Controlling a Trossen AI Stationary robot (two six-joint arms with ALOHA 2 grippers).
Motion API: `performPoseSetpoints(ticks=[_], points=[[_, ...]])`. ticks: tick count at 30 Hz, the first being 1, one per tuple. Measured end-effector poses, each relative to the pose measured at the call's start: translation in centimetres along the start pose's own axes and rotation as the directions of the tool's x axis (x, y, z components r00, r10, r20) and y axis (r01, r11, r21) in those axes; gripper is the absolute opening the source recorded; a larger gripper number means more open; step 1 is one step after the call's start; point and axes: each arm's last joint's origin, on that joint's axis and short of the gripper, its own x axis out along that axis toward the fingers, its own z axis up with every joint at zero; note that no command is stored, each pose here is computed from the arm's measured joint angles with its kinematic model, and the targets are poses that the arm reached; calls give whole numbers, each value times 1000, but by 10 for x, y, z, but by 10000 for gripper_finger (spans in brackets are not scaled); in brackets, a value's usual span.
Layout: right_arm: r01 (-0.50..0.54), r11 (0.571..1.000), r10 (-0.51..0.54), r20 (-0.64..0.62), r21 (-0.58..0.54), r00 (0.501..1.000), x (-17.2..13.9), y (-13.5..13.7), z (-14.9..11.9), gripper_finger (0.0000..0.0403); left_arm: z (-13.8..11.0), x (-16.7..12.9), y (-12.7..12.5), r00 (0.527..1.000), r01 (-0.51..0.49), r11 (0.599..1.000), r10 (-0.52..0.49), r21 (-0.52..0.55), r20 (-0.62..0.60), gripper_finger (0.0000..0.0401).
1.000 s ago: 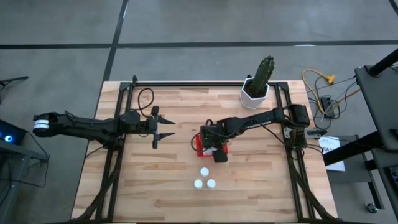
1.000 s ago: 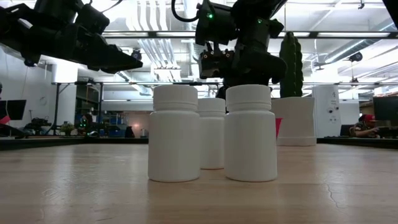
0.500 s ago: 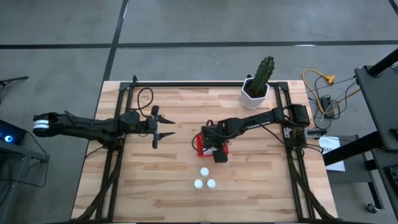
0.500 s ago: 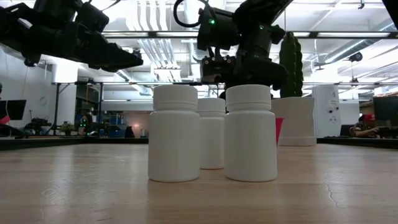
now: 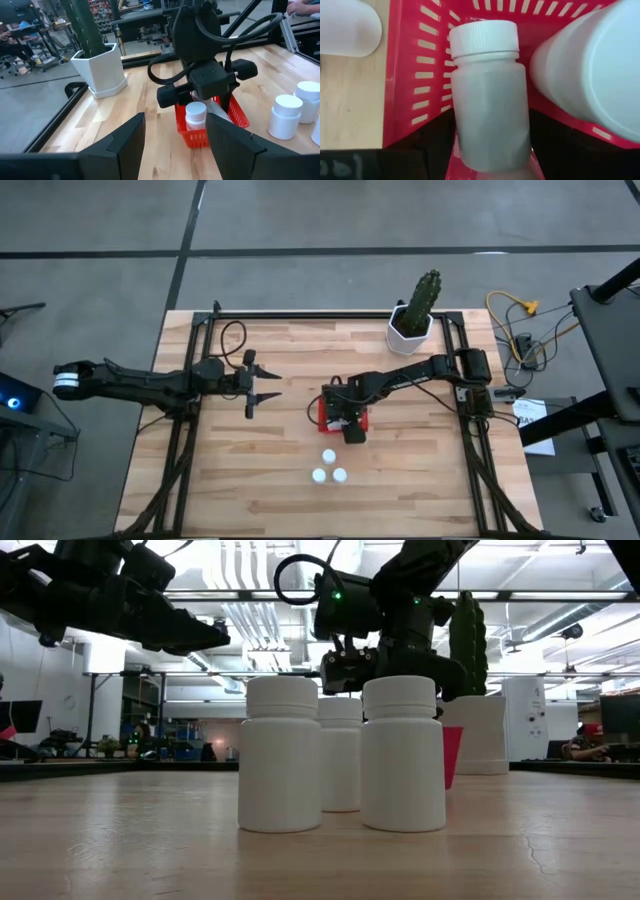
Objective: Pick and place pill bottles into a basket
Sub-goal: Adjust the white pill bottles in the red basket
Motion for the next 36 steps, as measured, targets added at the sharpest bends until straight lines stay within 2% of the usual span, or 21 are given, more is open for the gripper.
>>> performPoseSetpoints(ticks=[7, 15, 22, 36], points=[[-1, 1000, 1, -1, -9, 1000, -1, 0, 0, 209, 0, 0, 0, 1000, -1, 1000, 1, 0, 1, 191], [-1, 1000, 1, -2, -21, 1000, -1, 0, -1, 166, 0, 0, 0, 1000, -1, 1000, 1, 0, 3, 191], [-2, 1000, 1, -18, -22, 1000, -3, 0, 0, 173, 0, 0, 0, 1000, -1, 1000, 1, 0, 3, 191], [7, 998, -7, -8, -58, 1000, -16, 2, 11, 160, 0, 0, 0, 1000, -1, 1000, 1, -1, 3, 191]])
